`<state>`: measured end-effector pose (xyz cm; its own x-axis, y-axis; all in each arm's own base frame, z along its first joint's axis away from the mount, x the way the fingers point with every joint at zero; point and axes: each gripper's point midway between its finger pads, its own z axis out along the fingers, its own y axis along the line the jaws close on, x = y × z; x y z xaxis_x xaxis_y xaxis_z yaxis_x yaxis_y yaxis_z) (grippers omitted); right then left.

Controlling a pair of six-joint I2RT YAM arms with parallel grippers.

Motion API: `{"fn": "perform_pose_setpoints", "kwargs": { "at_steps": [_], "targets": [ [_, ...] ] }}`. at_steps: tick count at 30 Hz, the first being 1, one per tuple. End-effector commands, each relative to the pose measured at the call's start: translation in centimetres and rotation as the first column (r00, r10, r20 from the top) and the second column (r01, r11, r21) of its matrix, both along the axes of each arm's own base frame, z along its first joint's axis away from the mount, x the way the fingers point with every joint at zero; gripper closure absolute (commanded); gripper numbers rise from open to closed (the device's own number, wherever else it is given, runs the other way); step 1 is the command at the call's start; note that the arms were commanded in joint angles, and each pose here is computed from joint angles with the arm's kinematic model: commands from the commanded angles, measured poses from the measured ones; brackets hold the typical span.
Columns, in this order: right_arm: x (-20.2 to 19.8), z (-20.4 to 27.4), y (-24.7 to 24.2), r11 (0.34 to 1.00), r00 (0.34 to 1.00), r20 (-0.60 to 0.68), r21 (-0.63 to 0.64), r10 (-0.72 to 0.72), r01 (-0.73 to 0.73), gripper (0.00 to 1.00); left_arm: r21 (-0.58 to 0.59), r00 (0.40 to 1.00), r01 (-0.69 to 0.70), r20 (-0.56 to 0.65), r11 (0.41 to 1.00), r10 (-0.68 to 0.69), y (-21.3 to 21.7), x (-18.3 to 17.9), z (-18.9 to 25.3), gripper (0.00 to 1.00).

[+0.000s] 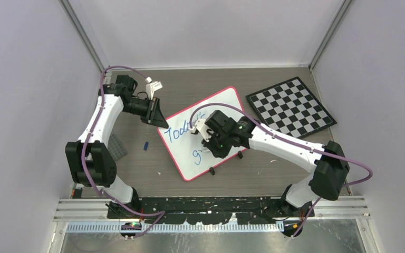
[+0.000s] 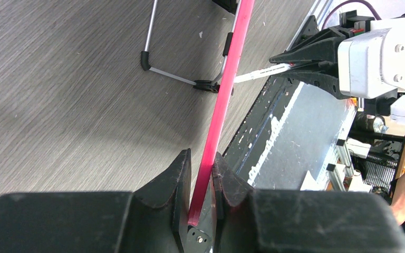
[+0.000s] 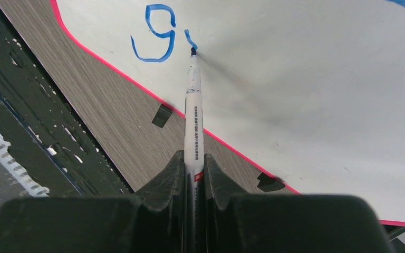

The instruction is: Write a sentence on the whiteboard

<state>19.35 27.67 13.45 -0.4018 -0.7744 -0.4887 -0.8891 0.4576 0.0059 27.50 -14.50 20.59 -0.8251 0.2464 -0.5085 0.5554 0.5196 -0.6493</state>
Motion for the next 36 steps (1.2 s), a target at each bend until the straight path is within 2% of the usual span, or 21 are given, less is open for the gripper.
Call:
{"fn": "perform_pose_setpoints", "kwargs": {
  "at_steps": [1, 11, 23, 36],
  "targets": [
    [-0.1, -0.5, -0.4, 1.0, 1.0, 0.01, -0.013, -0.008, 0.008, 1.0, 0.061, 1.0, -0.015, 0.018, 0.998, 0.014, 0.6, 0.5, -0.3, 1.0],
    [-1.4, -1.3, -0.5, 0.999, 1.0, -0.011, -0.031, 0.015, -0.016, 1.0, 0.061, 1.0, -0.015, 0.017, 0.998, 0.014, 0.6, 0.5, -0.3, 1.0],
    [-0.4, 4.6, 1.7, 0.995, 0.998, 0.051, 0.092, 0.024, -0.028, 1.0, 0.058, 1.0, -0.013, 0.014, 0.998, 0.012, 0.5, 0.5, -0.4, 1.0],
    [1.6, 2.9, 1.9, 1.0, 0.996, 0.093, 0.024, -0.001, -0.001, 1.0, 0.063, 1.0, -0.014, 0.017, 0.998, 0.013, 0.6, 0.5, -0.2, 1.0]
  ]
}}
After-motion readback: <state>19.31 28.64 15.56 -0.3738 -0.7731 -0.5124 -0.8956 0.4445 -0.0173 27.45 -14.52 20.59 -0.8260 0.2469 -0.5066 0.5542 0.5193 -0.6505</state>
